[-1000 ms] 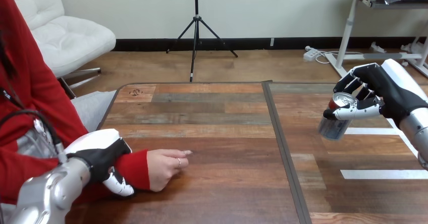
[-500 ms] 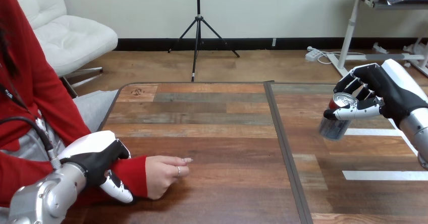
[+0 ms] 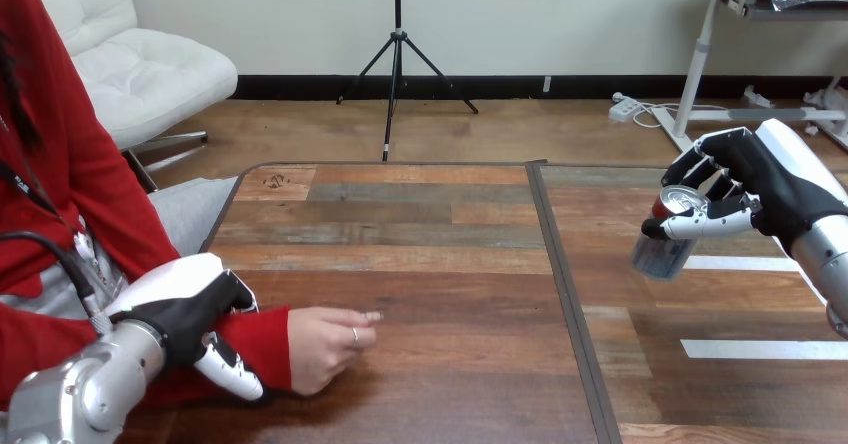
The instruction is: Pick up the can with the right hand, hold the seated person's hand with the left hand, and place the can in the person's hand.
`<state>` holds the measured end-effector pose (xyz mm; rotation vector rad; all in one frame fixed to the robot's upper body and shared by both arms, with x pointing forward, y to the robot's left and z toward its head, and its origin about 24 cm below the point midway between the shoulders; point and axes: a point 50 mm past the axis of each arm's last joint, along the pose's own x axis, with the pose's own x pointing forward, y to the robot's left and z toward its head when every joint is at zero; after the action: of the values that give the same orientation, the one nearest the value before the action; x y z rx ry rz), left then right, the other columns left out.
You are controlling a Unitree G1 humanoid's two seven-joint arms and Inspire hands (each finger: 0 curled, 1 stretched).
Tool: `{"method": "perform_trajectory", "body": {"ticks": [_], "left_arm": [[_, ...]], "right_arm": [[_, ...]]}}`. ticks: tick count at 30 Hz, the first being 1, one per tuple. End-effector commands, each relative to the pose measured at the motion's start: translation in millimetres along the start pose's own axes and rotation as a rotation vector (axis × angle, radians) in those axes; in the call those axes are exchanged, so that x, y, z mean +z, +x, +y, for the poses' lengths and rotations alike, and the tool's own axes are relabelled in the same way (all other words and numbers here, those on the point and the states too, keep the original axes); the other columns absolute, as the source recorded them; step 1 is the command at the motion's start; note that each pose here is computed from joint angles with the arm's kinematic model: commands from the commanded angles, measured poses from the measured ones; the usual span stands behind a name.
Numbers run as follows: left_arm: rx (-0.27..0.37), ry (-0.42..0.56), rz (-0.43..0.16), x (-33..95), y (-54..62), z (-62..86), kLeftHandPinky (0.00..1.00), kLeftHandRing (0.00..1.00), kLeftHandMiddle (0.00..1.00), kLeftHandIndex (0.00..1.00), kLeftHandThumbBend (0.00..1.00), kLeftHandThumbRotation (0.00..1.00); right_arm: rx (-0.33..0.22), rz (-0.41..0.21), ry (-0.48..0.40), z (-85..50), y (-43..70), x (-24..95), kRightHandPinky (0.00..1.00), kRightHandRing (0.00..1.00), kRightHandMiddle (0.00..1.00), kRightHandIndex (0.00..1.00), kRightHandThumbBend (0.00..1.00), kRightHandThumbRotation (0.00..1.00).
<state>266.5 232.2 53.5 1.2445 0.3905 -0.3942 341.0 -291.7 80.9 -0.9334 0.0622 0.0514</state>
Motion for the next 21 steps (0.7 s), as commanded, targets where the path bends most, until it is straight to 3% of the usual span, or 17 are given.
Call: {"method": "perform_trajectory", "body": {"ticks": [1, 6, 21], "left_arm": [[0.278, 0.034, -0.151, 31.8, -17.5, 69.4, 0.21, 0.29, 0.38, 0.40, 0.77, 0.00], [0.319, 0.034, -0.182, 35.8, -18.7, 76.4, 0.21, 0.27, 0.36, 0.39, 0.79, 0.00], [0.360, 0.023, -0.238, 46.3, -19.0, 91.8, 0.19, 0.25, 0.34, 0.37, 0.79, 0.00]], "right_arm": [[-0.103, -0.097, 0.006, -22.7, 14.3, 30.7, 0.35, 0.38, 0.45, 0.50, 0.70, 0.00], [-0.103, -0.103, 0.010, -21.4, 16.8, 34.6, 0.35, 0.38, 0.45, 0.49, 0.70, 0.00], [-0.096, -0.133, 0.005, -19.1, 23.6, 49.5, 0.37, 0.40, 0.46, 0.50, 0.69, 0.00]]}}
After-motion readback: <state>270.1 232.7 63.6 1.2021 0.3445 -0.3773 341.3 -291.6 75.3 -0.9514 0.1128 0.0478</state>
